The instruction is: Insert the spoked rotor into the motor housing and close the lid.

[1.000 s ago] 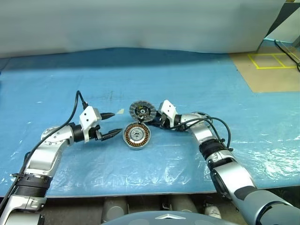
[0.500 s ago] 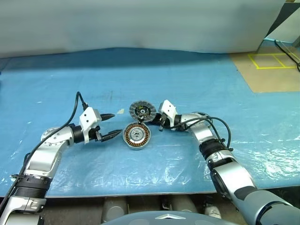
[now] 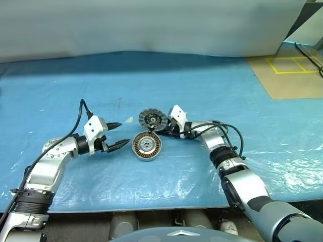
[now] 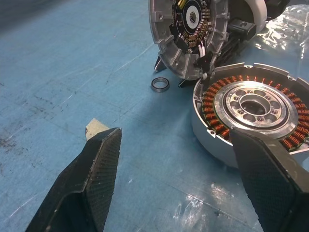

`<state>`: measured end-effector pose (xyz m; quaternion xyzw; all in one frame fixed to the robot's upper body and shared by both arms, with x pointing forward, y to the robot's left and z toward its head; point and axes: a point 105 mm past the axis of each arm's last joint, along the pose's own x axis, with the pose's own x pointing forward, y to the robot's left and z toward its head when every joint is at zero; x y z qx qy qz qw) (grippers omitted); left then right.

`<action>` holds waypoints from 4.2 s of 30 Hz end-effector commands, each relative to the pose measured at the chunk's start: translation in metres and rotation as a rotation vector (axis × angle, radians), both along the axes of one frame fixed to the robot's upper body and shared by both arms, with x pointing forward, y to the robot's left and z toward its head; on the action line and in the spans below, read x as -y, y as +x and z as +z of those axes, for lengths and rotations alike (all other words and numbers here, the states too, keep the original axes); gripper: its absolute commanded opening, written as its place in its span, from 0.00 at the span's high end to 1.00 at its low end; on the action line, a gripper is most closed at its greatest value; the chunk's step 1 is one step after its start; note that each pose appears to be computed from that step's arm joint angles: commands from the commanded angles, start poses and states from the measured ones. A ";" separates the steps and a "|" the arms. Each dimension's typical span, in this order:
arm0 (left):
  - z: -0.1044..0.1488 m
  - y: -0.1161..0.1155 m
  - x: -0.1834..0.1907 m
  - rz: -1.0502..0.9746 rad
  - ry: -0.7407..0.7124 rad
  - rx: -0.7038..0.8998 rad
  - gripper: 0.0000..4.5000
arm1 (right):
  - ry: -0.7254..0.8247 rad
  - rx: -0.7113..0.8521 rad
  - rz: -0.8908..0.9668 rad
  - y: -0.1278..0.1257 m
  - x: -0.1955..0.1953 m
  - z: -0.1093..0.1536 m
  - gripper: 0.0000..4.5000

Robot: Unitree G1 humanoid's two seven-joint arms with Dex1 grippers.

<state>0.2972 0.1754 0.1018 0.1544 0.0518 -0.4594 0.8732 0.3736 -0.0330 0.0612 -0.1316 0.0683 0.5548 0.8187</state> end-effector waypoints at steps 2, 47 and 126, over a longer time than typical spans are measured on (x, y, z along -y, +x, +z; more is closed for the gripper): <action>0.011 0.002 -0.007 0.016 0.016 0.046 0.17 | -0.004 0.017 0.021 0.001 -0.011 0.002 0.49; 0.010 0.006 0.007 -0.049 0.014 0.044 0.17 | -0.112 0.128 -0.072 -0.013 0.068 0.015 0.86; 0.001 -0.027 0.014 -0.160 0.071 0.071 0.17 | -0.046 0.016 0.328 -0.087 -0.027 0.020 0.86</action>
